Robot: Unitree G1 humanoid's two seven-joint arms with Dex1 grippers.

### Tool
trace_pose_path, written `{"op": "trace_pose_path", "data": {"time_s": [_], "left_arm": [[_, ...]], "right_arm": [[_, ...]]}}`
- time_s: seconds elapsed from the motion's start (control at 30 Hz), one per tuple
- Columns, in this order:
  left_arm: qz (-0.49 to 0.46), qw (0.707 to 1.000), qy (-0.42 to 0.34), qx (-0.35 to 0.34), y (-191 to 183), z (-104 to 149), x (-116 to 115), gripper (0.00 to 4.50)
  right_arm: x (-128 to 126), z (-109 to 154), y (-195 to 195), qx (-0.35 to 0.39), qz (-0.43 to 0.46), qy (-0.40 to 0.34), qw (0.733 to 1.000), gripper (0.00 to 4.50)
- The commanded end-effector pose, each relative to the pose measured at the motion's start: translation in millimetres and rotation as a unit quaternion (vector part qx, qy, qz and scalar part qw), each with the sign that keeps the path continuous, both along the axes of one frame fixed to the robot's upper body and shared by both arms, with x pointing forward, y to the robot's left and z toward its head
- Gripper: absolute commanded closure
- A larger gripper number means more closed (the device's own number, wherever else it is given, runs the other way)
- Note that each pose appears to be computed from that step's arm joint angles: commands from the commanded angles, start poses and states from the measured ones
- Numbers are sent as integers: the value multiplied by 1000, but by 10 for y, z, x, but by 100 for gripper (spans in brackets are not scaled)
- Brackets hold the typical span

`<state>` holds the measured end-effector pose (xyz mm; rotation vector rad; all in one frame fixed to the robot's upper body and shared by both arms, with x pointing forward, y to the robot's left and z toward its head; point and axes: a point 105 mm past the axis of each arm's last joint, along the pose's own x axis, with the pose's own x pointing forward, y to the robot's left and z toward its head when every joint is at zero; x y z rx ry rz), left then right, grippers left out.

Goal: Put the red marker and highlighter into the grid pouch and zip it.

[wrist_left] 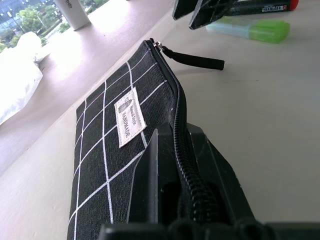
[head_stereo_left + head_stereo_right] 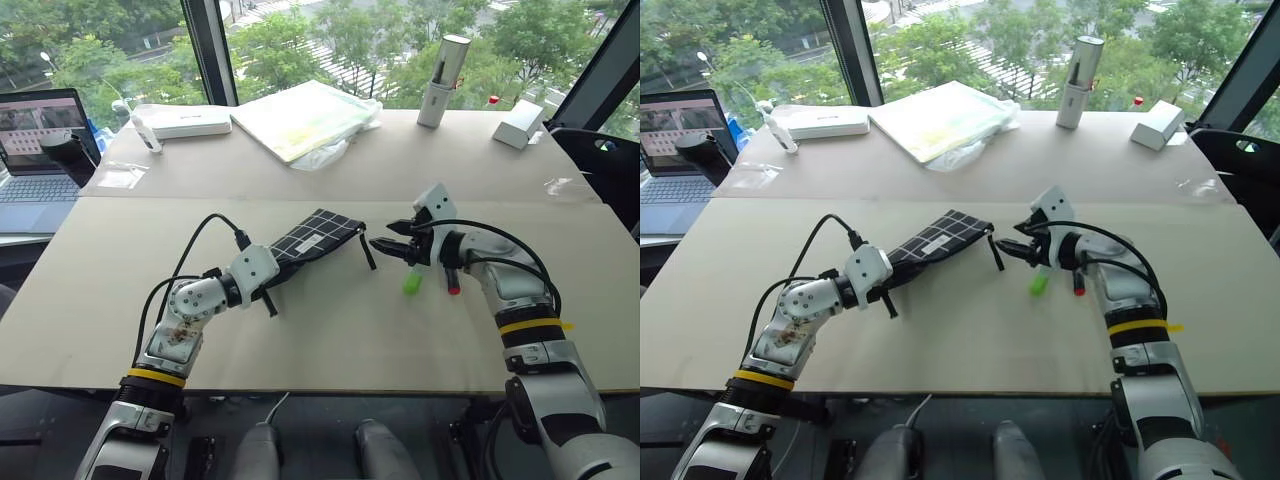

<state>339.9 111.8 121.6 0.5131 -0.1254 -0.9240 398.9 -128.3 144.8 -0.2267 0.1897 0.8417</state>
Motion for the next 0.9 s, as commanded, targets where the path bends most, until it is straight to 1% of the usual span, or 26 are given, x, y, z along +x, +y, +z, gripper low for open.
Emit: {"op": "trace_pose_path", "data": {"time_s": [0.03, 0.23, 0.4, 0.53, 0.6, 0.7, 0.73, 0.83, 0.9], "left_arm": [[-6, 1000, -21, -4, -19, 113, -25, 450], [-5, 1000, -19, -8, -25, 110, -34, 450], [-6, 1000, -18, -13, -38, 118, -45, 450], [-6, 1000, -18, -16, -46, 122, -49, 450], [-6, 1000, -17, -16, -52, 118, -48, 450], [-5, 1000, -16, -18, -60, 112, -47, 450], [-4, 1000, -16, -18, -63, 109, -46, 450], [-3, 1000, -16, -19, -71, 104, -43, 450], [-3, 1000, -16, -20, -75, 102, -37, 450]], "right_arm": [[7, 61, 57, 6, 3, -10, 1000, 130], [37, -210, 102, -12, -10, 20, 1000, 130], [87, -282, 121, -26, -16, 22, 999, 130], [104, -259, 155, -24, -8, 14, 1000, 235], [92, -228, 190, -21, 6, 10, 1000, 307], [65, -212, 226, -23, 23, 7, 999, 403], [52, -206, 240, -25, 30, 5, 999, 447], [12, -182, 287, -28, 49, 1, 998, 447], [-67, -145, 373, -30, 81, -4, 996, 447]]}}
